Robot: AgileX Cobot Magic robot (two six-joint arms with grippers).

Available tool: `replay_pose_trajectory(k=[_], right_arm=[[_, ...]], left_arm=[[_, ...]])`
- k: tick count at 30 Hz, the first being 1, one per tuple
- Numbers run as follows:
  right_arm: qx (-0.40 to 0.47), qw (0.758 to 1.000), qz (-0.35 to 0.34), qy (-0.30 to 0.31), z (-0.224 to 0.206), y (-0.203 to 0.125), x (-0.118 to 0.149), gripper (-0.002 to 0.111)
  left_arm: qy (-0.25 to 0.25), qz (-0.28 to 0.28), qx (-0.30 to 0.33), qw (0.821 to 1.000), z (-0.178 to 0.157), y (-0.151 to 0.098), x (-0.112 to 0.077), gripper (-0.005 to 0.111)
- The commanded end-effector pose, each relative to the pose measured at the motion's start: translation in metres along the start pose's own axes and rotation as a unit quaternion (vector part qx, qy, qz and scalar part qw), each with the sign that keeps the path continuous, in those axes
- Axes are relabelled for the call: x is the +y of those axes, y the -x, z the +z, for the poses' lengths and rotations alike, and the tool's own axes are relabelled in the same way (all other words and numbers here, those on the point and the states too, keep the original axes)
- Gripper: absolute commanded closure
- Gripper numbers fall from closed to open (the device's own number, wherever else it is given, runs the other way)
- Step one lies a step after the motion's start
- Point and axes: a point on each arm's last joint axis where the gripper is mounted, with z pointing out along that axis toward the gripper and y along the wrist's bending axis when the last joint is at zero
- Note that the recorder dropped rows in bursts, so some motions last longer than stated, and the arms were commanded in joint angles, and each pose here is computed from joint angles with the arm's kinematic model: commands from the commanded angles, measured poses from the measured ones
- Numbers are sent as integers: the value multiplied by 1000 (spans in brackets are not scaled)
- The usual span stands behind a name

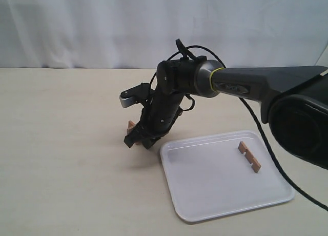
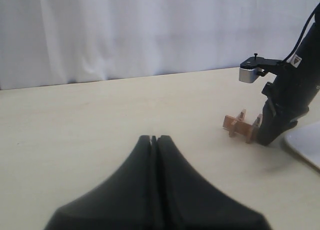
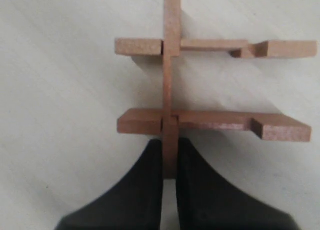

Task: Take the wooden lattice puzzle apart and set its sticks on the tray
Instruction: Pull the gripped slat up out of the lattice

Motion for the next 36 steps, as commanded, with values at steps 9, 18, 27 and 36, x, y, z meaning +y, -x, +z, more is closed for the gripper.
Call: replay_pose_trajectory(k=[9, 18, 27, 36], right_arm=[[1, 1000, 12, 4, -9, 1, 2, 104], [-1, 1000, 13, 1, -26, 2, 3, 104], [-7, 1000, 10, 1, -47, 3, 6, 104], [-26, 1000, 15, -6, -90, 4, 11, 104]], left_arm=[[-1, -2, -4, 1000, 0, 0, 0, 107], [-1, -2, -4, 1000, 0, 0, 0, 107], [-1, -2, -4, 1000, 0, 0, 0, 107], [-1, -2, -4, 1000, 0, 0, 0, 107]])
